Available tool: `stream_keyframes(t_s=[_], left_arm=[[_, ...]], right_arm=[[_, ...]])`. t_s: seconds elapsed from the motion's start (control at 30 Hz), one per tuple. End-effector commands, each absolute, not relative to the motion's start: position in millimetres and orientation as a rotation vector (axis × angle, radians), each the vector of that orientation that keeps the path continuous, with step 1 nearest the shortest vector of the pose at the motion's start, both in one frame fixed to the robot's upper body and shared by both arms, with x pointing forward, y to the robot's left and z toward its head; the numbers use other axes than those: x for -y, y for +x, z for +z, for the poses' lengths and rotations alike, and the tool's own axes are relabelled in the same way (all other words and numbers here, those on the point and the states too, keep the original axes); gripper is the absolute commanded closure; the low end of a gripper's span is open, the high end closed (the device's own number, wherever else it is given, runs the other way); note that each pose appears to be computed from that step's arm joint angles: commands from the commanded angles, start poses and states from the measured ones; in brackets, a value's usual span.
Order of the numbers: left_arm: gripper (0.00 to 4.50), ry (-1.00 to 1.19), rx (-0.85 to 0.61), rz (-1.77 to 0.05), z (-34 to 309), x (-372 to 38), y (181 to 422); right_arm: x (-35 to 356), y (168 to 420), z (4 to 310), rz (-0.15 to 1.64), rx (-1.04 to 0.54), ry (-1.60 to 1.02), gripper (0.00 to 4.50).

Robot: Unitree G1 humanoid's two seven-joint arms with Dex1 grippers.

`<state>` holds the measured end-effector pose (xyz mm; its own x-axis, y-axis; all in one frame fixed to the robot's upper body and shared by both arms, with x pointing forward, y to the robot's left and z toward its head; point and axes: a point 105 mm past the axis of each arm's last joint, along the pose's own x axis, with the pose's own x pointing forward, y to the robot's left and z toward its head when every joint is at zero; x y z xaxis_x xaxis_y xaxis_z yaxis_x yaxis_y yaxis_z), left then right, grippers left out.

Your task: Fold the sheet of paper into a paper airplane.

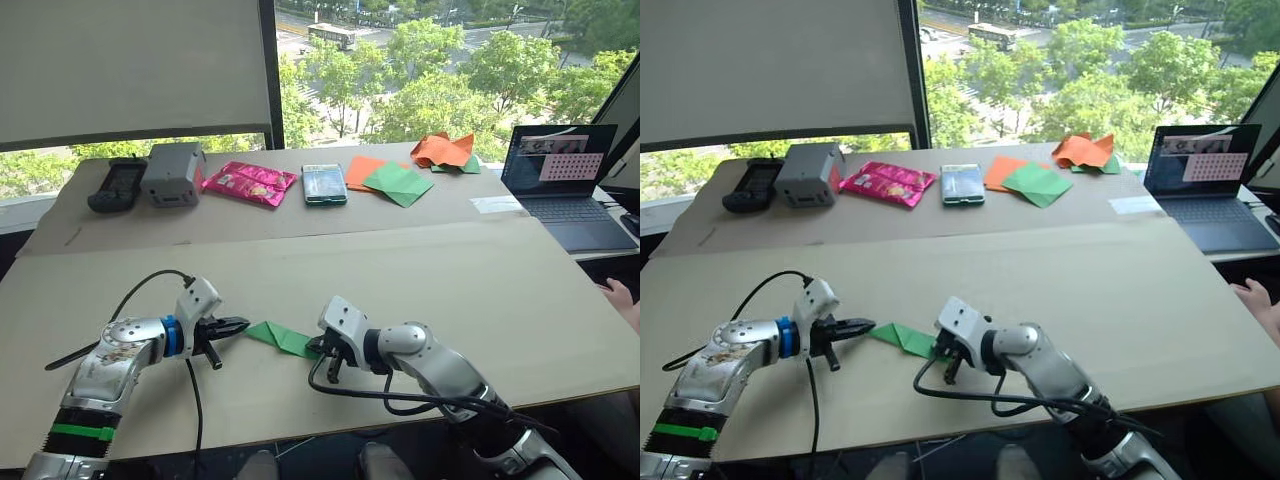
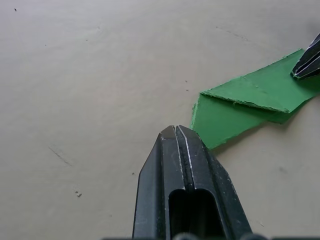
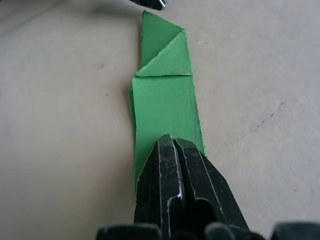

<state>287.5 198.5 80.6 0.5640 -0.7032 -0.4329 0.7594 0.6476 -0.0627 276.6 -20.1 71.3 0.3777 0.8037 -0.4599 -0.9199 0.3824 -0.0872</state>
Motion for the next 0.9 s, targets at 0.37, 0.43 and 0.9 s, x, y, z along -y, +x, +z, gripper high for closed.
stream_keyframes(t_s=[0.37, 0.43, 0.9], left_arm=[[3.67, -0.001, -0.378, -0.868, 108.2, -186.4, 248.6], [3.01, -0.015, -0.39, -0.875, 107.8, -185.1, 243.5], [0.04, -0.007, -0.416, -0.855, 104.2, -185.4, 238.5]], right_arm=[[28.1, 244.7, 137.4, 1.181, -0.006, -0.314, 1.16], [25.0, 234.6, 138.8, 1.227, 0.014, -0.313, 0.44], [6.8, 235.6, 117.1, 1.379, -0.158, -0.178, 0.0]])
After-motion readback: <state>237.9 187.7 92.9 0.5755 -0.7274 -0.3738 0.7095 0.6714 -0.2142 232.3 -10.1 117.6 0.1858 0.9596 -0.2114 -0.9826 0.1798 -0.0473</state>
